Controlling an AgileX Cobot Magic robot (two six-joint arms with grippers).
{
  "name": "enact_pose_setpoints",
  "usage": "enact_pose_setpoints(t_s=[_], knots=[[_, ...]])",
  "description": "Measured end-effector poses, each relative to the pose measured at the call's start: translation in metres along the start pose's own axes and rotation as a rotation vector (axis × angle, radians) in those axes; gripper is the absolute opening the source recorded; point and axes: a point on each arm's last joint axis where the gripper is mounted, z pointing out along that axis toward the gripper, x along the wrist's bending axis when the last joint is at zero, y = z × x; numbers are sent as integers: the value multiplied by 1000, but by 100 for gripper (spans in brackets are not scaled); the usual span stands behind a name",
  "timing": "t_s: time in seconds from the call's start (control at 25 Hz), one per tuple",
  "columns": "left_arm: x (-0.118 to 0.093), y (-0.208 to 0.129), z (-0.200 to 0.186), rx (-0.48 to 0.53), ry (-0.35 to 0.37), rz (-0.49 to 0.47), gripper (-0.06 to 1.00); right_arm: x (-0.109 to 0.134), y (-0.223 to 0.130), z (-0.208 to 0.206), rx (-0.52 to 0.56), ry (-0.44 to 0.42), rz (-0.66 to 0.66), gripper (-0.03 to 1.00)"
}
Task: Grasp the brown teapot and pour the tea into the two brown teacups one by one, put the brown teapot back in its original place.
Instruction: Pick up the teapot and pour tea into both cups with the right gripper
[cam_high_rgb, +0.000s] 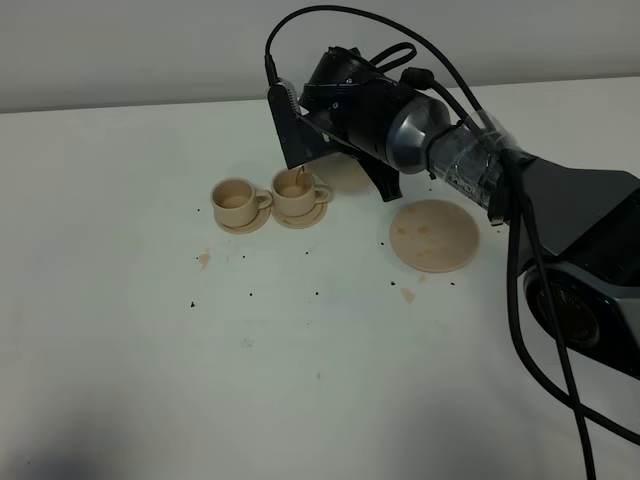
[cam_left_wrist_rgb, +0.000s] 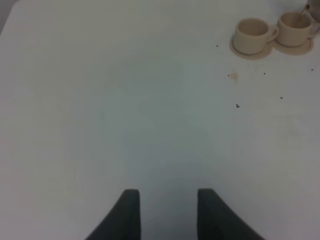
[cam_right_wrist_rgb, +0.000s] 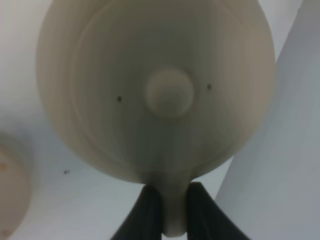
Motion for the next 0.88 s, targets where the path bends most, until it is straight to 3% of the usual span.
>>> enact_pose_setpoints(t_s=[0.88], knots=[[0, 0, 0, 0, 0, 0, 33, -3, 3, -5, 49, -60, -68, 13]])
